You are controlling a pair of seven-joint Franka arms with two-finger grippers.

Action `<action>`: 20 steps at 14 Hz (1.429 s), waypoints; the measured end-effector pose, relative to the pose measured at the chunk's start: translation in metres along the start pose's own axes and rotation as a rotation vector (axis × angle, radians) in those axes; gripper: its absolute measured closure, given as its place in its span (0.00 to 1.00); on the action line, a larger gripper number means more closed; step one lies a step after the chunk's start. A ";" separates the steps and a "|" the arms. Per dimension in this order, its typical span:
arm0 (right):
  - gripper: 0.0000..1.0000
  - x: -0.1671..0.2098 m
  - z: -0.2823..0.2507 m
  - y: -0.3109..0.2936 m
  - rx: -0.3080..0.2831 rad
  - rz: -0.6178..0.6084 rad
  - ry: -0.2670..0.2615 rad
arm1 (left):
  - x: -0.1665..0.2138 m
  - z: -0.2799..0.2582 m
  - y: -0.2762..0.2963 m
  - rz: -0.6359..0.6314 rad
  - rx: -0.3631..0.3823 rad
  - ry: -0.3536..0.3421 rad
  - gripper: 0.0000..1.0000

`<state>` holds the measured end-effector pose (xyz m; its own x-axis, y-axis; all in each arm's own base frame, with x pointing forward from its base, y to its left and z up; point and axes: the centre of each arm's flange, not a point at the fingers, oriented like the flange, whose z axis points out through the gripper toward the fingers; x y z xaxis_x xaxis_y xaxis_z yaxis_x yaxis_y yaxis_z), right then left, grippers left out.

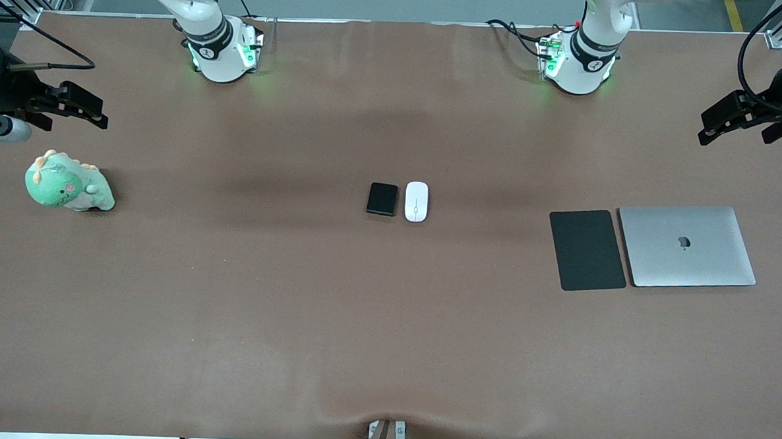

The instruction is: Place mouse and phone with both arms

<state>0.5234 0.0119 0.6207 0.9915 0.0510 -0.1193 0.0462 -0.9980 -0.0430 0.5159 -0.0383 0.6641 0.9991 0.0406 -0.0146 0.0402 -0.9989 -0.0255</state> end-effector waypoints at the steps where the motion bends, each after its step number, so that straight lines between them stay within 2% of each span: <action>1: 0.00 0.000 0.000 0.000 0.000 0.000 0.000 | 0.000 0.001 0.001 -0.002 0.001 -0.007 0.00; 6: 0.00 0.000 0.000 0.000 0.000 0.000 0.001 | 0.002 0.014 0.021 -0.007 0.009 -0.051 0.00; 14: 0.00 0.002 0.003 0.002 0.001 0.003 -0.004 | 0.003 0.027 0.052 0.040 0.016 -0.077 0.00; 20: 0.00 0.004 0.006 0.002 0.002 0.003 -0.011 | 0.010 0.076 0.136 -0.010 0.019 -0.084 0.00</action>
<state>0.5268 0.0102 0.6144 0.9903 0.0485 -0.1299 0.0431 -0.9981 -0.0443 0.5301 -0.1715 0.5850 0.9938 0.0532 -0.0978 0.0490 -0.9978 -0.0450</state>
